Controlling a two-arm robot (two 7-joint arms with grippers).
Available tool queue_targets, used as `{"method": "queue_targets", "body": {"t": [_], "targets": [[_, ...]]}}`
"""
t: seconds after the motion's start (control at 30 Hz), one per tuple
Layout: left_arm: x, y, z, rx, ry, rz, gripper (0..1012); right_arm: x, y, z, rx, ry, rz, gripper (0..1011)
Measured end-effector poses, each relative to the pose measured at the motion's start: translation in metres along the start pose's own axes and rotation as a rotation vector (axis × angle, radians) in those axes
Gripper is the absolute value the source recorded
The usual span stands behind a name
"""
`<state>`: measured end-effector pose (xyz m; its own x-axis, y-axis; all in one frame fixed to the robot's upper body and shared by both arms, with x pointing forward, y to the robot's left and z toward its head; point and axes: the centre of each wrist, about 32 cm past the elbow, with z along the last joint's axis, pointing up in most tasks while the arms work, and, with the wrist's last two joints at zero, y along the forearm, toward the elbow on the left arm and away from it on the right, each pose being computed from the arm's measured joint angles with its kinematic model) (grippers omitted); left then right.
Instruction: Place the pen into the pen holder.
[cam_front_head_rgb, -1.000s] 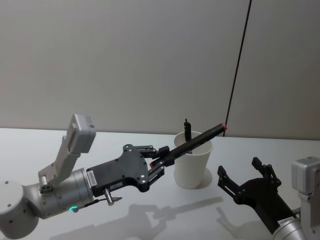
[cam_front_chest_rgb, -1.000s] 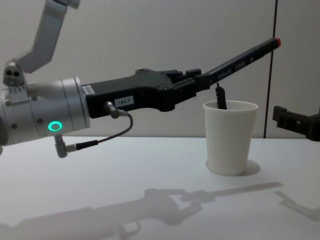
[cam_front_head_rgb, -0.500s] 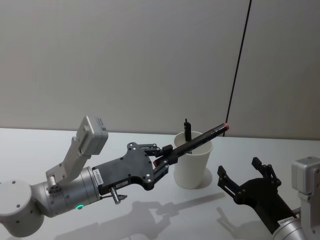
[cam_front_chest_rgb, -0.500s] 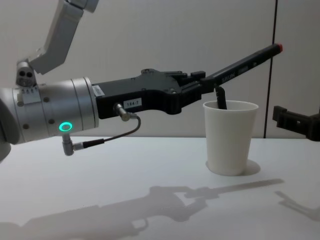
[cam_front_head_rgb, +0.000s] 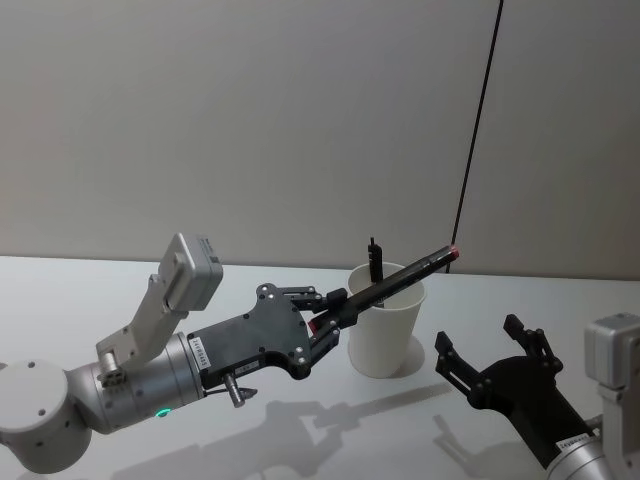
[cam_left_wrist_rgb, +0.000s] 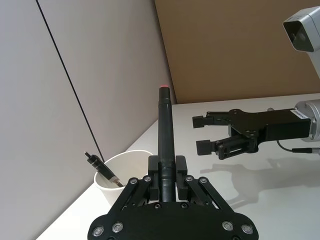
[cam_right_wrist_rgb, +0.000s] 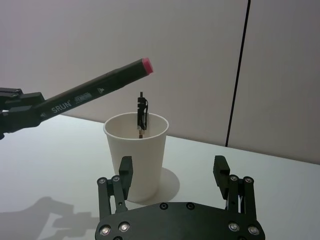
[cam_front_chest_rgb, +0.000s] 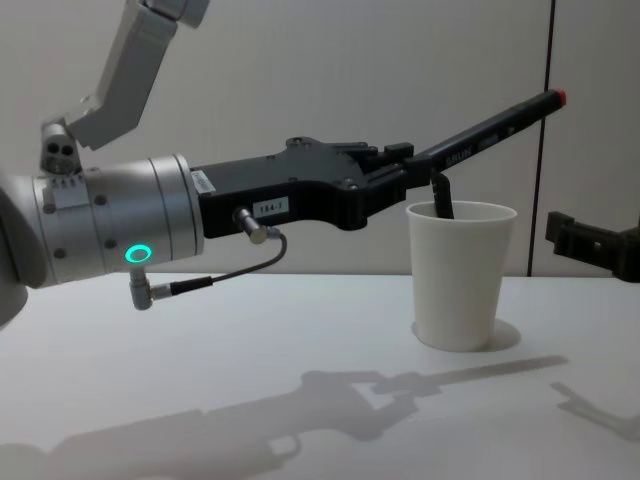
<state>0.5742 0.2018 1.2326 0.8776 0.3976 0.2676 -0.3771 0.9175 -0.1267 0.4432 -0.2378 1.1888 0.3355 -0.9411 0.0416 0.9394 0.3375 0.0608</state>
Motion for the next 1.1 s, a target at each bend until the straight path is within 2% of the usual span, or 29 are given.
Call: {"method": "queue_targets", "body": {"t": [0.17,0.5,0.7,0.93,1.07,1.1], "targets": [[-0.0001,-0.0003,0.0001,0.001,-0.003,0.002,197,0.003,-0.001,0.001,0.004,0.013,0.014,1001],[-0.0002,-0.0009,0.0003,0.002,-0.007,0.003,197,0.016,-0.01,0.005,0.016,0.065,0.085,1001],[-0.0003,-0.0012,0.0003,0.002,-0.008,0.003,197,0.025,-0.016,0.008,0.01,0.128,0.134,1001],[-0.0003,-0.0012,0.0003,0.002,-0.009,0.004,197,0.032,-0.019,0.011,-0.003,0.226,0.183,1001],[-0.0003,-0.0012,0.0003,0.003,-0.009,0.004,197,0.036,-0.019,0.013,-0.014,0.302,0.214,1001],[-0.0003,-0.0012,0.0004,0.003,-0.009,0.004,197,0.036,-0.019,0.013,-0.014,0.302,0.214,1001]]}}
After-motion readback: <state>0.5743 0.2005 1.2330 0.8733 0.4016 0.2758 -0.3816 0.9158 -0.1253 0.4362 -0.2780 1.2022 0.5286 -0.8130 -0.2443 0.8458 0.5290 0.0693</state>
